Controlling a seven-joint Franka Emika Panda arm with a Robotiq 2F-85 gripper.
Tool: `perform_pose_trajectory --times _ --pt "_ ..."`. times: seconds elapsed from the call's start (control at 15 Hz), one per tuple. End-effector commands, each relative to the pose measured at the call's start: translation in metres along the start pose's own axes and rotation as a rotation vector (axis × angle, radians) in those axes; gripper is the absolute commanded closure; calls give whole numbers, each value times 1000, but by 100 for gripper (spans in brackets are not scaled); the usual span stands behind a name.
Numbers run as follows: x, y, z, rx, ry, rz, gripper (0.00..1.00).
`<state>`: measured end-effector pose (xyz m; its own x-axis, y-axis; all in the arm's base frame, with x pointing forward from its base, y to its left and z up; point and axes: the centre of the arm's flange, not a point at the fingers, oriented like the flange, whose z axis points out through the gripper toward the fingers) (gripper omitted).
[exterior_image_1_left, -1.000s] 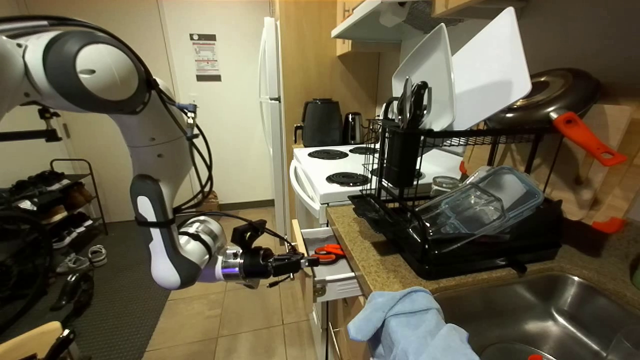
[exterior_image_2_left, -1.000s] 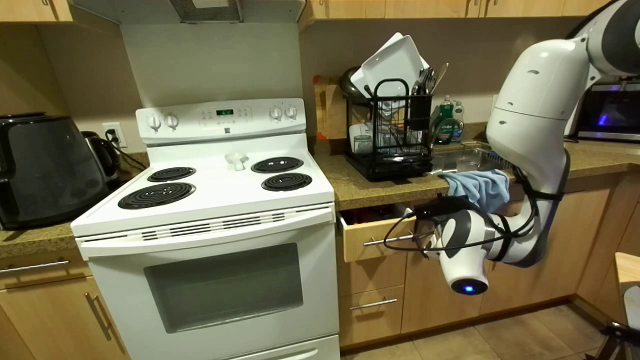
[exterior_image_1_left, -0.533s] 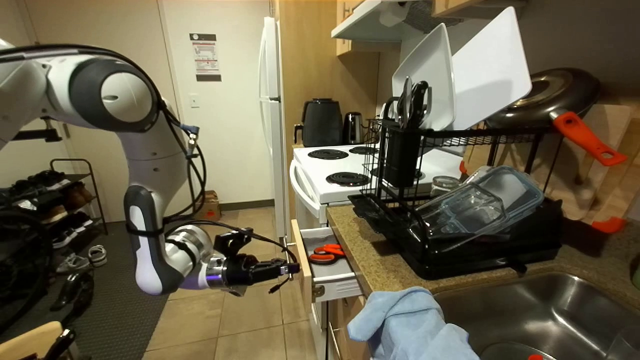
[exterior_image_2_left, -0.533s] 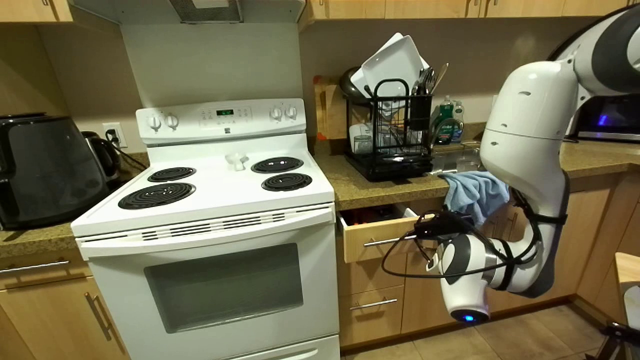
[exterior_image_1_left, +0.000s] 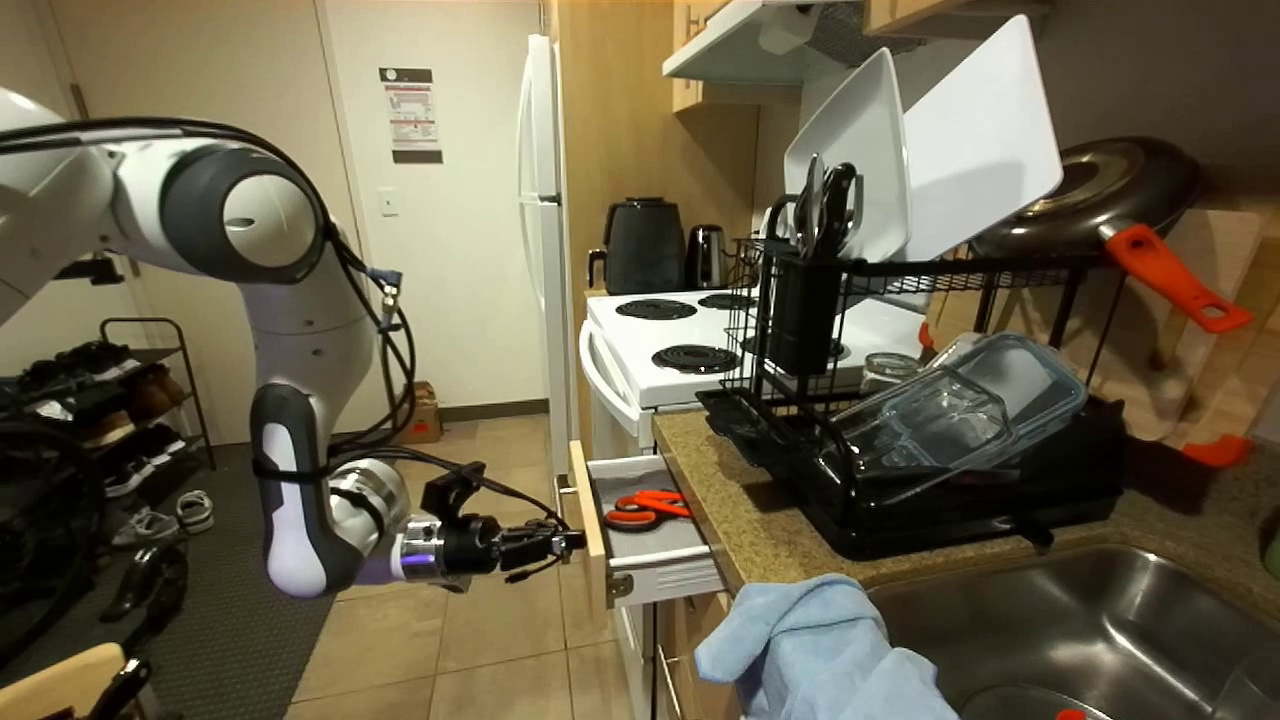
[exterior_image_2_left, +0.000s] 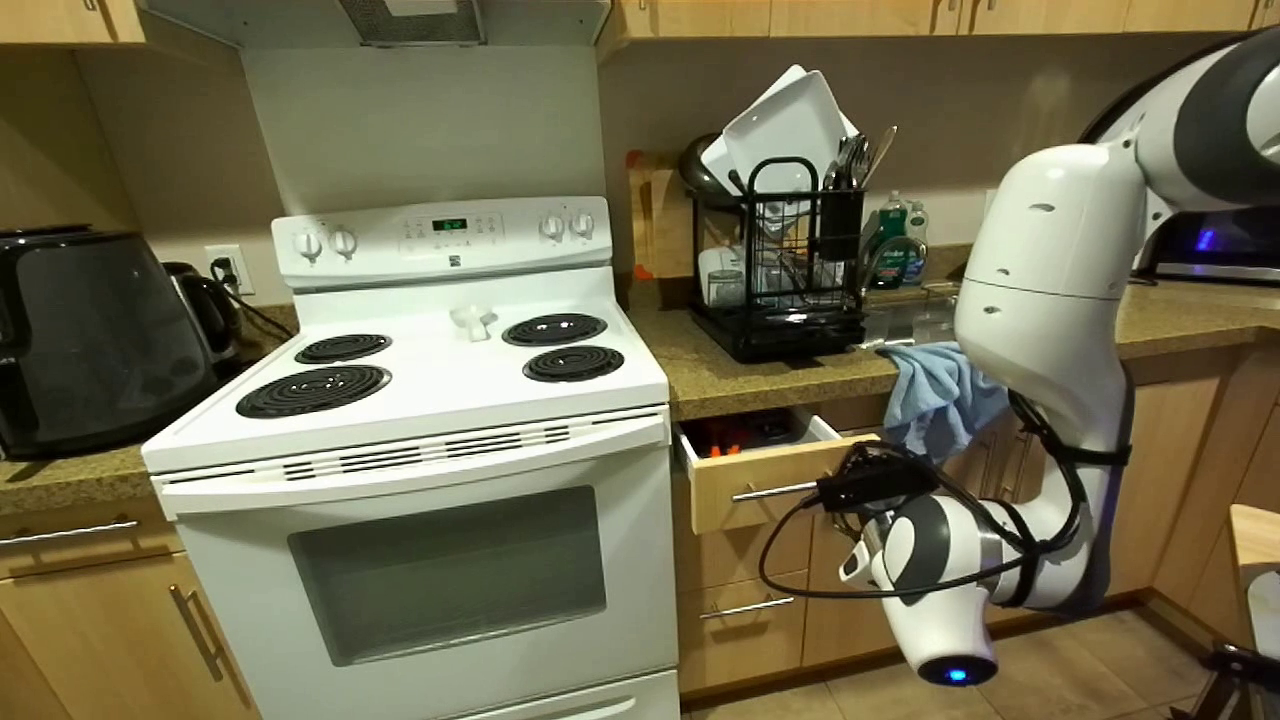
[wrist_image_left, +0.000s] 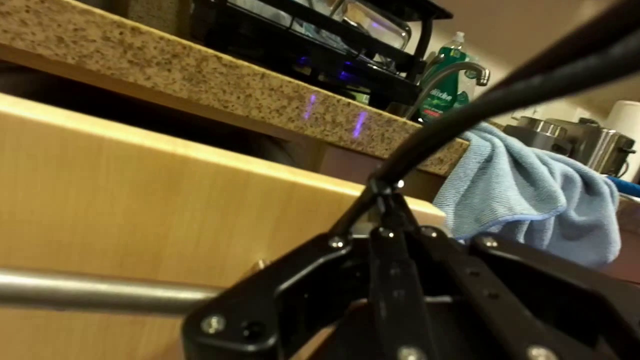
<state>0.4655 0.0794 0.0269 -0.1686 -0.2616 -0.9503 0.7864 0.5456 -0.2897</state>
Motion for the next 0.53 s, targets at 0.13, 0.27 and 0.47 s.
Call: perform_pose_trajectory --times 0.13,0.27,0.47 --pt "-13 0 6 -215 64 119 100" --pt "-16 -5 12 -240 70 134 100" --pt "-25 -20 30 -247 79 139 100"
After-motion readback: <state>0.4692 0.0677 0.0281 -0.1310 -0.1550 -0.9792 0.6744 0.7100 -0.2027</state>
